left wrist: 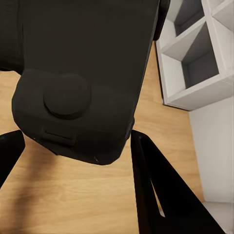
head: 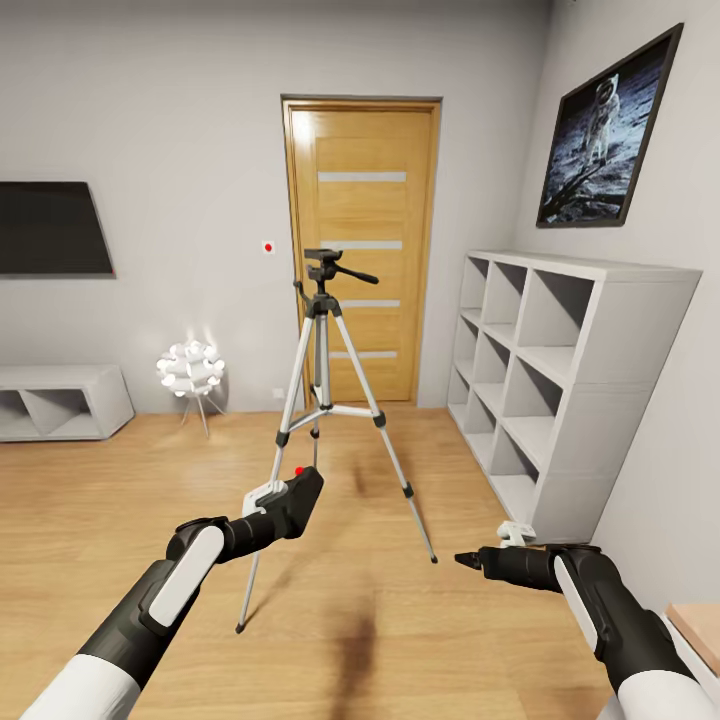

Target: Attach the digital camera to the camera tripod in the bedroom.

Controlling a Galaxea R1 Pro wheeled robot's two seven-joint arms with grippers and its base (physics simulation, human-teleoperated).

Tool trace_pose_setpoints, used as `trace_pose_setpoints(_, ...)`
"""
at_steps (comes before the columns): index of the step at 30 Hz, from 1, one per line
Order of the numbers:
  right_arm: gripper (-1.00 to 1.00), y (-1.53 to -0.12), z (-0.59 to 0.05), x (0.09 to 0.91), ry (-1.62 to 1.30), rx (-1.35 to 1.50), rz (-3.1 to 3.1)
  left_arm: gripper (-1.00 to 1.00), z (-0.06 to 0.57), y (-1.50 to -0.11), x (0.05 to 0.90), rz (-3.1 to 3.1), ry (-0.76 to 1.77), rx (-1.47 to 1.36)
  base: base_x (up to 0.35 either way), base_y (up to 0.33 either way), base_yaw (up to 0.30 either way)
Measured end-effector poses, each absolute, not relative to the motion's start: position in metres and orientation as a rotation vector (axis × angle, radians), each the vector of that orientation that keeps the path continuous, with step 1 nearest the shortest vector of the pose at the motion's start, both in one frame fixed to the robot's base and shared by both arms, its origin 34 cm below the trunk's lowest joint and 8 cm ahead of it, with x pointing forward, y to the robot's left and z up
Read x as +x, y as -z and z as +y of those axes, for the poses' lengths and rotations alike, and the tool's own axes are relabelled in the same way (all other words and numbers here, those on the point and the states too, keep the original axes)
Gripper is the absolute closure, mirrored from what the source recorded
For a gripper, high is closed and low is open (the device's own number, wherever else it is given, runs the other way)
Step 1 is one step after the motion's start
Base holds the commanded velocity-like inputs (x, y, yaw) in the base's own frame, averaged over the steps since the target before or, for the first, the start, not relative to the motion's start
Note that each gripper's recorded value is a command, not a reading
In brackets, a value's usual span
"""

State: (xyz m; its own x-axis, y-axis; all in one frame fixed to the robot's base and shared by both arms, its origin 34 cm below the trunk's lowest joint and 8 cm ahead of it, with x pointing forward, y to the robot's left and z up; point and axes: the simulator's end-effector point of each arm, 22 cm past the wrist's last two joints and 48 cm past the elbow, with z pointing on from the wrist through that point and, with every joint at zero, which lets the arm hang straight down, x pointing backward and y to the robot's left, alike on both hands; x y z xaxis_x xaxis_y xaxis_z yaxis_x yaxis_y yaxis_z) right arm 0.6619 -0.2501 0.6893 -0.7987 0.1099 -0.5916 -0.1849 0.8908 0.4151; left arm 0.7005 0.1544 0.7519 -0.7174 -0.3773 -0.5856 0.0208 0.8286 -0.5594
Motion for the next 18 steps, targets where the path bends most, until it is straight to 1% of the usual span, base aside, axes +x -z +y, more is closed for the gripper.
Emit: trace_pose_setpoints(18, -1.00, -0.724, -0.250, 0.666, -0.614, -0.054, 2.419, 1.00, 0.155, -0.783, 0.703, 2.284, 0.707, -0.262, 0.000, 0.000, 0.000)
